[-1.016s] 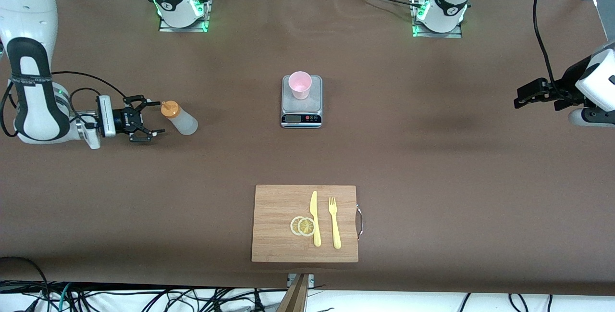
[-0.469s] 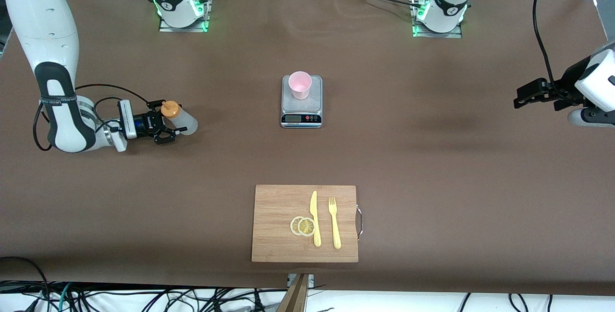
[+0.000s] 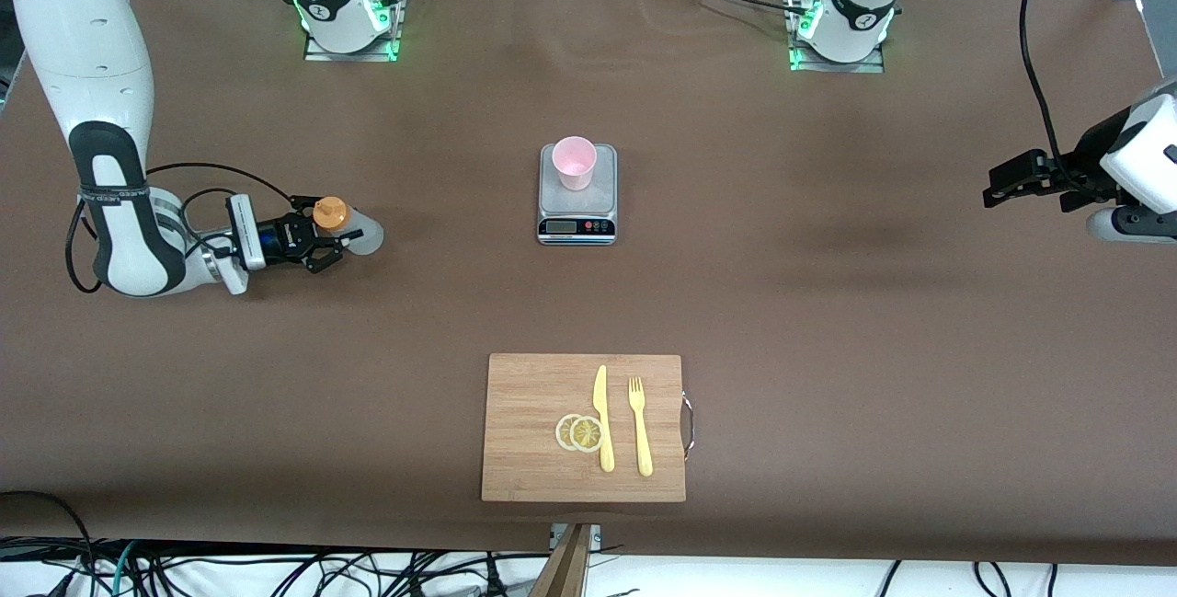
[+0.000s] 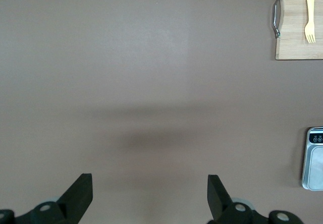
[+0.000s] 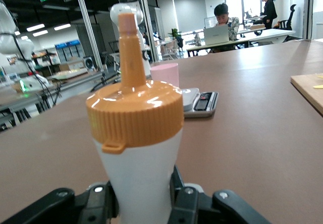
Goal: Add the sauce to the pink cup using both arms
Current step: 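Lift the bottle and carry it above the pink cup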
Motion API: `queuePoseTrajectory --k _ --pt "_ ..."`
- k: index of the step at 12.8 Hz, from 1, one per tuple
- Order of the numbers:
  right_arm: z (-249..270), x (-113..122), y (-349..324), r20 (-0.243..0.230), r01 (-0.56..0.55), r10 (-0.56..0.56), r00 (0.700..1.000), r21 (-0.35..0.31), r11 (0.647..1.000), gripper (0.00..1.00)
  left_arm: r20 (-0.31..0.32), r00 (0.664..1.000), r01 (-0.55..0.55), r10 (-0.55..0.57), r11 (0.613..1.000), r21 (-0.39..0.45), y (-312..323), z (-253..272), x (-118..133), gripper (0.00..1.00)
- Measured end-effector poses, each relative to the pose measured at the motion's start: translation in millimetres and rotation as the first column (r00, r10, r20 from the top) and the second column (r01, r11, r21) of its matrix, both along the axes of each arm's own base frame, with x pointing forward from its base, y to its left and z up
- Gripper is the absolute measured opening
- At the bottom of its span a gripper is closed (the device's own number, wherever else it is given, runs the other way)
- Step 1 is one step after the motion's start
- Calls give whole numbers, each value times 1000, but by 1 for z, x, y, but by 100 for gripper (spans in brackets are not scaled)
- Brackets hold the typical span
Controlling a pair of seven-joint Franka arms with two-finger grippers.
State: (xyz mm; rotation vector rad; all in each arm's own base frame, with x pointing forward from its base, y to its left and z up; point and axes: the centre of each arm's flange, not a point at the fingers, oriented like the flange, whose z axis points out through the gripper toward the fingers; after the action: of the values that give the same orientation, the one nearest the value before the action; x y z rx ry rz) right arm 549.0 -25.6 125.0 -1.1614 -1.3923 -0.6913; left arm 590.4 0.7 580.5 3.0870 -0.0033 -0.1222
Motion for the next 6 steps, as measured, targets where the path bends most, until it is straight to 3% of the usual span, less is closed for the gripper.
queuePoseTrajectory --k 3,6 --pt "17 18 36 -35 -51 51 998 -14 999 34 0 1000 1 -1 1000 0 0 0 0 100" --pt "51 39 85 -7 -93 93 996 -111 989 33 0 1000 1 -1 1000 0 -1 0 0 100"
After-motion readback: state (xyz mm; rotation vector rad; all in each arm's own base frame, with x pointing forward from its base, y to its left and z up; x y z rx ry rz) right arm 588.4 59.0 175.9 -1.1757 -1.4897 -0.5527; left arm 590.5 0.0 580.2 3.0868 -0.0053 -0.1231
